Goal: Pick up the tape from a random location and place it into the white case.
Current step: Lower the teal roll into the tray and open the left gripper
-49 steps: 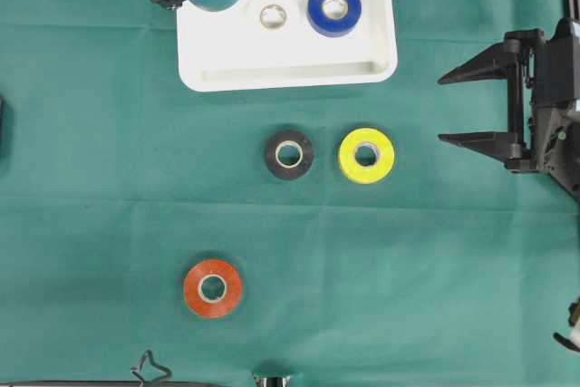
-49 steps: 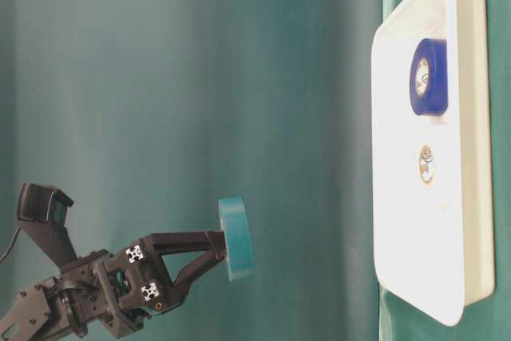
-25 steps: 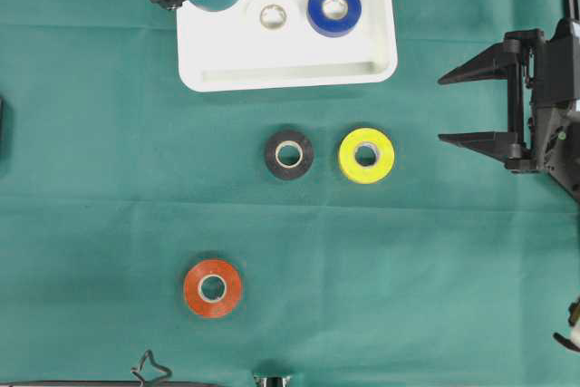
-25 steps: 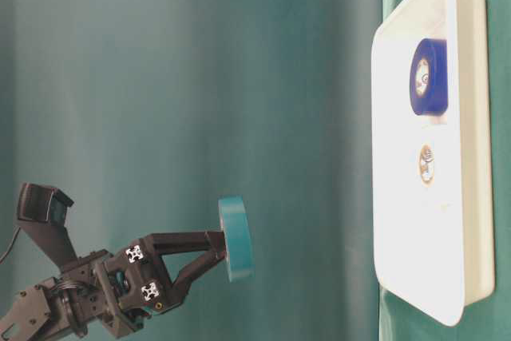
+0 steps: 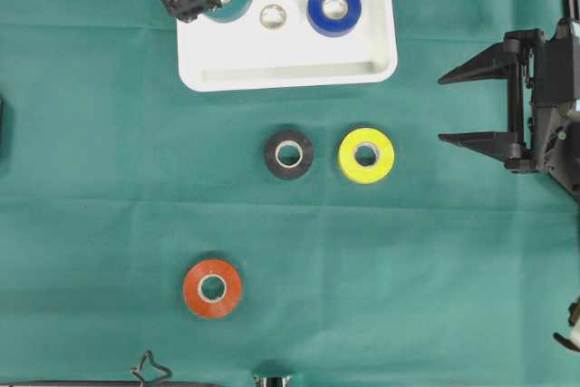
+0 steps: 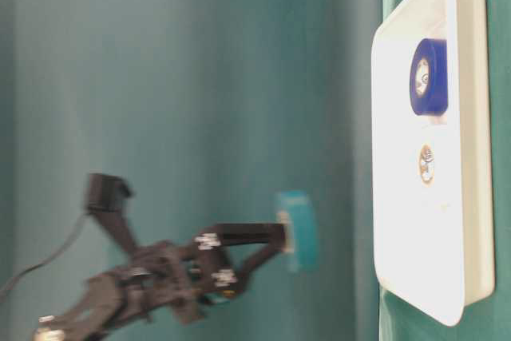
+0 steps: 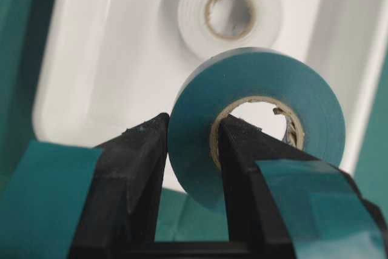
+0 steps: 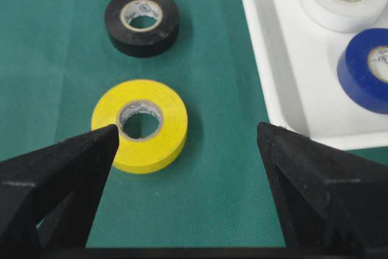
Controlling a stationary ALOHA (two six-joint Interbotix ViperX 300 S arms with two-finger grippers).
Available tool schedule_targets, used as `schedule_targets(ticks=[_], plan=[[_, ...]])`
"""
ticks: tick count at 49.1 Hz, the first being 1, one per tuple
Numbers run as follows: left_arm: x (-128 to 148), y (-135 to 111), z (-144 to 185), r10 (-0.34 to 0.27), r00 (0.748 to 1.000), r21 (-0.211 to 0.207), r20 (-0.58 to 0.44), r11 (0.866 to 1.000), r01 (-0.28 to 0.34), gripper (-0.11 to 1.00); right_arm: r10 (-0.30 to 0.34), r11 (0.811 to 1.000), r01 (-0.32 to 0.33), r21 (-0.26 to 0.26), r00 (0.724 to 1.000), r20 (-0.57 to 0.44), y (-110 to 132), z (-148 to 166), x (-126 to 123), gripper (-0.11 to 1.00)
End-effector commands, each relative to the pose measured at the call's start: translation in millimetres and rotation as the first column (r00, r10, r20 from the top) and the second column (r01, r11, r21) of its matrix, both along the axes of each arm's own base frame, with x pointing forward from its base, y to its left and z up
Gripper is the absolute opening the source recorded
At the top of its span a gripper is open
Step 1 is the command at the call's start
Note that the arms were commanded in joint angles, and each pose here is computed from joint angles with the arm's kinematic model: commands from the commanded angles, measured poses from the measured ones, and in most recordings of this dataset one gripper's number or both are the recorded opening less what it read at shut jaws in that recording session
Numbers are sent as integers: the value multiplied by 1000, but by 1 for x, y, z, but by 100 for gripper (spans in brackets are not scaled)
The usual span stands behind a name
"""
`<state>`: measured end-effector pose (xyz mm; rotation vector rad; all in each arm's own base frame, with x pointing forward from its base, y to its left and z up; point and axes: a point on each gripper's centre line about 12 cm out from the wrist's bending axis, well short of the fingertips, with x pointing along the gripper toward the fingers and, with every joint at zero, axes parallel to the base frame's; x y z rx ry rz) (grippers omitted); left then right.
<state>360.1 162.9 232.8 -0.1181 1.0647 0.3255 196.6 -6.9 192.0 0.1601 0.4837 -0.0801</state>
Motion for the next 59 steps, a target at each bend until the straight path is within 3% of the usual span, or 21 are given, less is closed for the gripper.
schedule_targets(ticks=[1,24,41,51,59], plan=[[0,7,-8,14,1000,9,18,1000,-15,20,3,1000,-3,-3,1000,23,0,8,4,89],[-16,19,-77,62,998,6,17,998,-62,20,1,1000,-1,-3,1000,17,0,7,4,89],[-11,20,-82,55,998,9,23,998,-56,20,2,1000,-2,-5,1000,17,0,7,4,89],[-6,11,-81,-25,1000,35,8,999,25,21,2,1000,-2,-3,1000,17,0,7,4,89],[-3,12,-79,-27,999,39,17,999,27,21,1,1000,-1,-2,1000,18,0,8,4,89]])
